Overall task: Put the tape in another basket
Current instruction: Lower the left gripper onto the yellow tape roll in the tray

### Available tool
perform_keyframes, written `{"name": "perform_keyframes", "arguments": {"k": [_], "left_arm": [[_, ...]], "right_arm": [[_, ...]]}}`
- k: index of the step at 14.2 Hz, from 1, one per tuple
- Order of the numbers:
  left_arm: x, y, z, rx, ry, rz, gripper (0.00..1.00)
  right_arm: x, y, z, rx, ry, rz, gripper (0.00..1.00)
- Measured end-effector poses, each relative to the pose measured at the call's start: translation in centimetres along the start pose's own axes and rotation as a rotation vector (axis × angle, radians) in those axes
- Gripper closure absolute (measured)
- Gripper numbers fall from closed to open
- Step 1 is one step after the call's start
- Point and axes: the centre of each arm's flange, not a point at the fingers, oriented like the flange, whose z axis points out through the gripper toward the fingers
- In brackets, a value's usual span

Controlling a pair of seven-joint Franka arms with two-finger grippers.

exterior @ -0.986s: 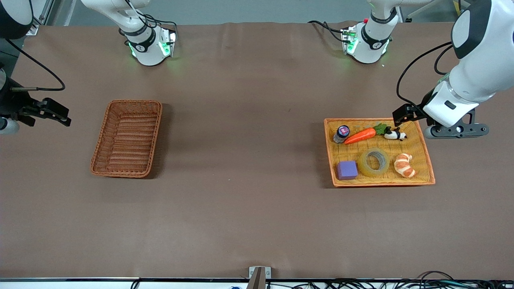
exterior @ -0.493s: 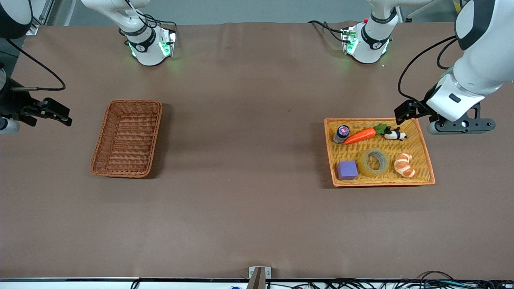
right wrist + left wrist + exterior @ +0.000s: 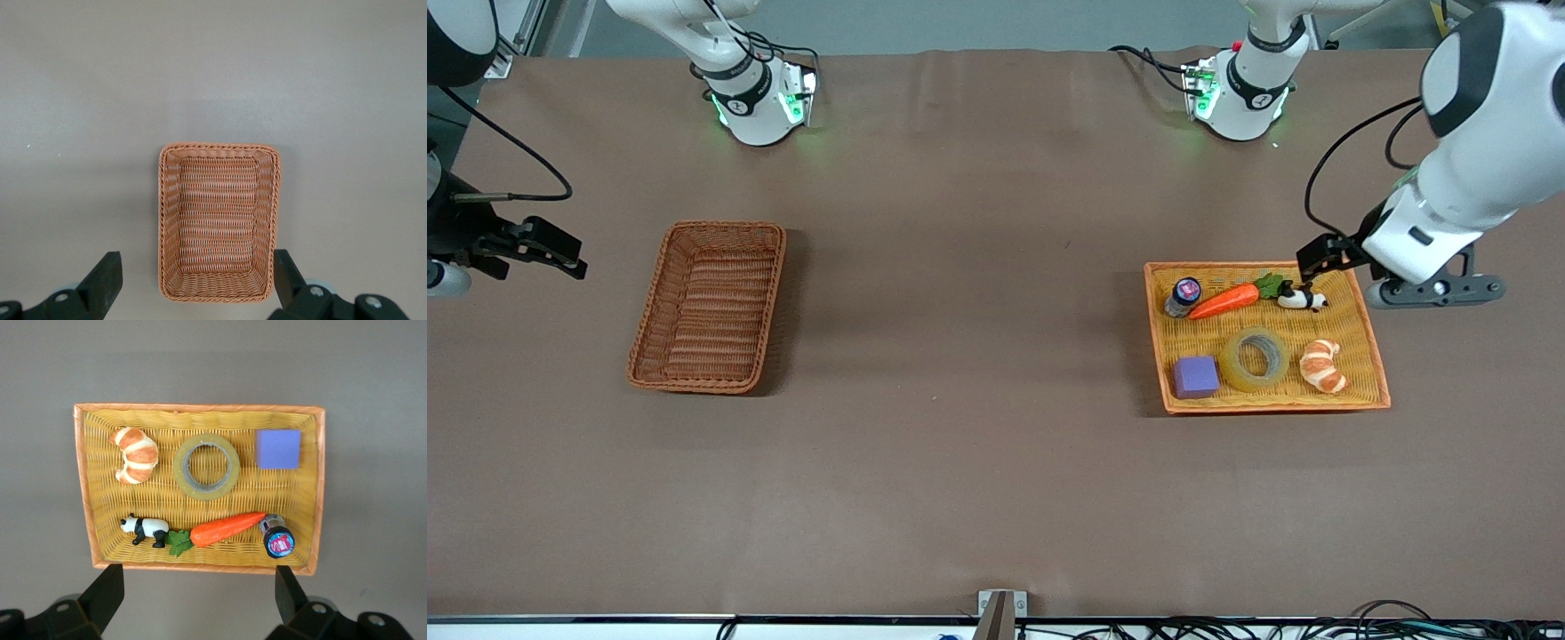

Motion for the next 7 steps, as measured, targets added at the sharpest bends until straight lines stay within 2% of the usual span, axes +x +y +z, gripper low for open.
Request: {"name": "perform_keyframes", "arguments": {"k": [3,7], "left_arm": [[0.3,-1.0,6.2,0.004,-0.037,-0.015,0.00],[2.4,-1.9,15.3,0.077,-0.090,0.013,0.00]], "right_arm": [[0.0,0.1,0.0,0.000,-0.001,0.002,0.00],[0.0,0.1,0.1,0.000,-0.003,0.002,0.00]]}}
